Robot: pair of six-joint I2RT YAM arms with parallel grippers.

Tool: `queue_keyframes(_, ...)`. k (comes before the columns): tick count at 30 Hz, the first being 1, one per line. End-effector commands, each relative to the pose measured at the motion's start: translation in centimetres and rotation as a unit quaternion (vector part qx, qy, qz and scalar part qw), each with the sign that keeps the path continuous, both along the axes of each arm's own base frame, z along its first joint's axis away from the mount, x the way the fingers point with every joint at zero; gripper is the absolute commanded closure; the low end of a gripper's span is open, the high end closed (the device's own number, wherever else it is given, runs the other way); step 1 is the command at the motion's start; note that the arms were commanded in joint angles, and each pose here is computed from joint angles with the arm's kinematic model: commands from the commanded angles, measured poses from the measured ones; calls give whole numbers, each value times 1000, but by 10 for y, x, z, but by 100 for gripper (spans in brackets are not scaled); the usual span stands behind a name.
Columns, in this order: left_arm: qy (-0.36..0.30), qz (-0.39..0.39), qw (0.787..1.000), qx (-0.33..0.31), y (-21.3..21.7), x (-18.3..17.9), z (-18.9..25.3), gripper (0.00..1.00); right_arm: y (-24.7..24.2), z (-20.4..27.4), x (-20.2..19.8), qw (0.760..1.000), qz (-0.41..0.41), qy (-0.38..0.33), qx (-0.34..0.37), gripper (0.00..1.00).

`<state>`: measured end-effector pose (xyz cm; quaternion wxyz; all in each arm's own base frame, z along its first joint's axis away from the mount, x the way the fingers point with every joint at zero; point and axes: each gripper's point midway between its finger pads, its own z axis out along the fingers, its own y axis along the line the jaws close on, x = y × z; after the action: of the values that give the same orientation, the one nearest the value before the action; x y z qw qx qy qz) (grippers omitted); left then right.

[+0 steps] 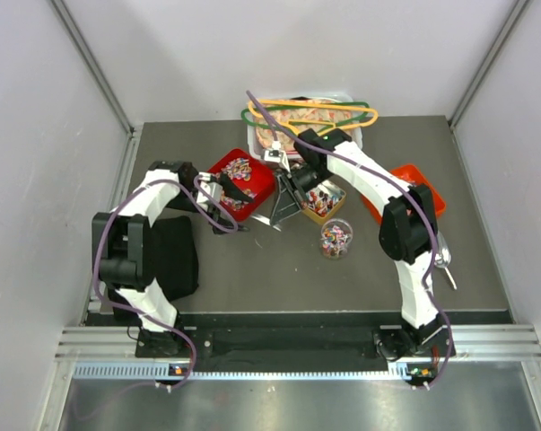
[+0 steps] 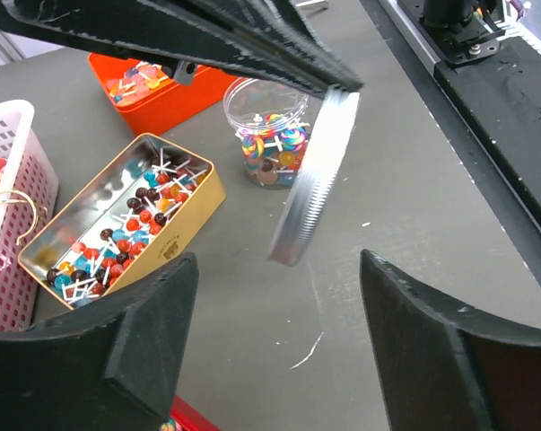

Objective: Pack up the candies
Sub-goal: Pick up the bottle lid at the center of the board.

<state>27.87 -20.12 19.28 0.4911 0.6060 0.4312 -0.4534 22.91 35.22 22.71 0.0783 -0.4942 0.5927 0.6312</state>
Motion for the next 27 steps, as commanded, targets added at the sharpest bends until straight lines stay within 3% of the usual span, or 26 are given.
queue_keyframes(1,67,19,994,-89,-12,-3,39,26,-13,29,-35,997,14,68,-32,100)
queue_keyframes(5,74,11,993,-89,-17,-5,37,39,-11,25,-35,997,16,72,-37,100)
queue_keyframes(12,72,-2,993,-89,-24,-14,40,41,-9,19,-31,996,16,72,-39,100)
queue_keyframes(27,80,-7,993,-87,-26,-18,41,59,-10,16,-26,996,12,70,-45,100)
